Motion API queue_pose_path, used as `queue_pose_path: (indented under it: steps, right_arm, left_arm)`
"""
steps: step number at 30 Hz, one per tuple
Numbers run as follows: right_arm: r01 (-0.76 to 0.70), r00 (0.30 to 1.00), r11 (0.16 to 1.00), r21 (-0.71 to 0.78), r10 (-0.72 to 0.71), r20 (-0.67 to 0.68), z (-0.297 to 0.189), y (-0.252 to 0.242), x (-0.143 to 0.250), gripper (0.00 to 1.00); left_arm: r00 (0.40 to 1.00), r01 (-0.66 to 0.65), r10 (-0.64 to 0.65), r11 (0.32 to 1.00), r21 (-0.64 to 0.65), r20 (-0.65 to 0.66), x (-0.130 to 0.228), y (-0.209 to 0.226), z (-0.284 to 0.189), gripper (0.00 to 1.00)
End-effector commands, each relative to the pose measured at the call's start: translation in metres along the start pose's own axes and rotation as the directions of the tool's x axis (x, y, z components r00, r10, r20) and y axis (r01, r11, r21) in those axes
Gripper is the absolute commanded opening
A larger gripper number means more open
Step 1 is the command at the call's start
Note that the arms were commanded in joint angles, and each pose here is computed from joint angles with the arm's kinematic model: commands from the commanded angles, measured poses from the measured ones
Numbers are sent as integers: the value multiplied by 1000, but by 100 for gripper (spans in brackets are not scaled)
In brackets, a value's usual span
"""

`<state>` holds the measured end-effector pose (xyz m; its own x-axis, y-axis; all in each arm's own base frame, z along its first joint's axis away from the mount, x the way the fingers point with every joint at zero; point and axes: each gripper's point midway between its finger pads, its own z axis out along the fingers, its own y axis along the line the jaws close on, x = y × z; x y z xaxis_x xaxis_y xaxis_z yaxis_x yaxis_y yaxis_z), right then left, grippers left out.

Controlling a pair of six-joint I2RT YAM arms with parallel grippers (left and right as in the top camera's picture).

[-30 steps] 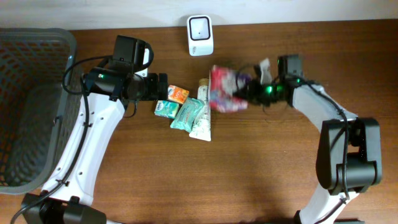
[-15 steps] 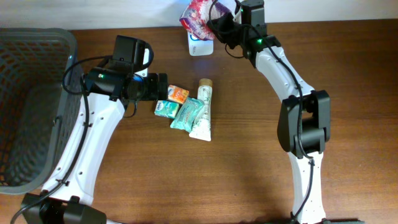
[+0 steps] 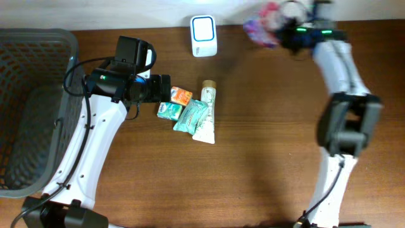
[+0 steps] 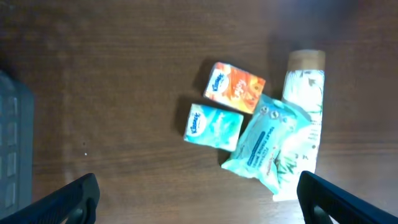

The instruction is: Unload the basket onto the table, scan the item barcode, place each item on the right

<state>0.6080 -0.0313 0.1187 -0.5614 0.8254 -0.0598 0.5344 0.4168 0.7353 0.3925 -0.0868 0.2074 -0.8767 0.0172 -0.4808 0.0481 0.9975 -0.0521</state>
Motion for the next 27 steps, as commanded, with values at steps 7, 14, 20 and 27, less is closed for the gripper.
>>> queue_pose_path:
  steps: [7,14,20,27]
  right_arm:
    - [-351,889,928,126,288,356,-197,-211,-171,18]
    - [-90,944,992,92,55,327,-274,-159,-159,99]
    - [384,901,913,-138,-403,-161,-218,-30,12,92]
    - [745,404,623,-239,-707,-581,-79,11,244,93]
  left_arm:
    - [1000,-5,5,1000,-3,3,0,1,-1,99]
    - [1000,-5,5,1000,-3,2,0,1,-1,99]
    - [1000,-5,5,1000,-3,2,0,1,-1,99]
    - [1000,-5,5,1000,-3,2,0,1,-1,99]
